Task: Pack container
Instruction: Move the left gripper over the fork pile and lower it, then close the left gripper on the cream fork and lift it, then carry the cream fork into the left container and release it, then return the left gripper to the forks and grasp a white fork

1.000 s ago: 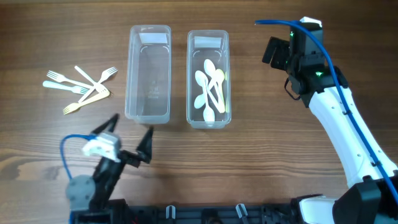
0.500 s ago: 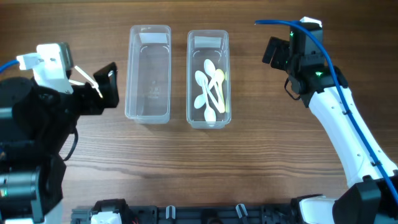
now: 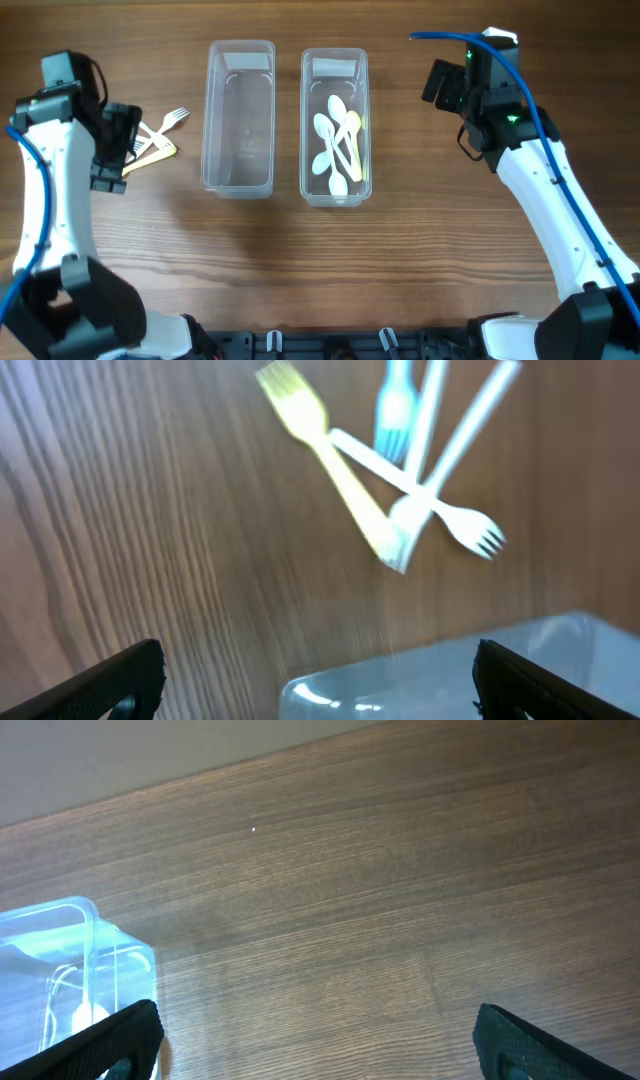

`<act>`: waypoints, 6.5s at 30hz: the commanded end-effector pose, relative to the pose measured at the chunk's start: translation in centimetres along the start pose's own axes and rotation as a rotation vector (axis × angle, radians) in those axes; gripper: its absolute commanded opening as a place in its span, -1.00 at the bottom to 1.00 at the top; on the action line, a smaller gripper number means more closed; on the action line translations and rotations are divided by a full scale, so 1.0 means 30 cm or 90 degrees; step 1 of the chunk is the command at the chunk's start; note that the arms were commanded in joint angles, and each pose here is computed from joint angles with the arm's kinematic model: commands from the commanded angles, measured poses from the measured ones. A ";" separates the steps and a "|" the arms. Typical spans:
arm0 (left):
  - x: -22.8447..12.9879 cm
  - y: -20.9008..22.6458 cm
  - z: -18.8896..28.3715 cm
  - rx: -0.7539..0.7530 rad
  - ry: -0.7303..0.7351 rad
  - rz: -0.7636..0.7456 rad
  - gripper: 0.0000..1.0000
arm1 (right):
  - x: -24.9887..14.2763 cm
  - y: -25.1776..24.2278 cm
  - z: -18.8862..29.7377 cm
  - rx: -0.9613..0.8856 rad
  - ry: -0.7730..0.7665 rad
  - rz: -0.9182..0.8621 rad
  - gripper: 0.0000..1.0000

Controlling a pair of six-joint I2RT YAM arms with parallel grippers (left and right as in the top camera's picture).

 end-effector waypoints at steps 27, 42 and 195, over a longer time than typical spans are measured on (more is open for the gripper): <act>0.052 0.068 -0.545 0.036 -0.074 0.240 0.41 | 0.010 -0.005 0.001 -0.009 -0.009 -0.003 1.00; 0.088 0.108 -0.599 0.043 -0.060 0.272 0.18 | 0.010 -0.005 0.001 -0.009 -0.009 -0.003 0.99; 0.250 -0.159 -0.607 -0.069 -0.186 -0.090 0.33 | 0.010 -0.005 0.001 -0.009 -0.009 -0.003 0.99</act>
Point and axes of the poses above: each gripper's point midway between its finger pads, its own z axis back along the fingers, its own y axis along the line the jaws close on, x = y × z, the point moved 9 cm from there along z, back along the fingers, and after that the axes turned 12 degrees about -z, right-handed, at the moved point
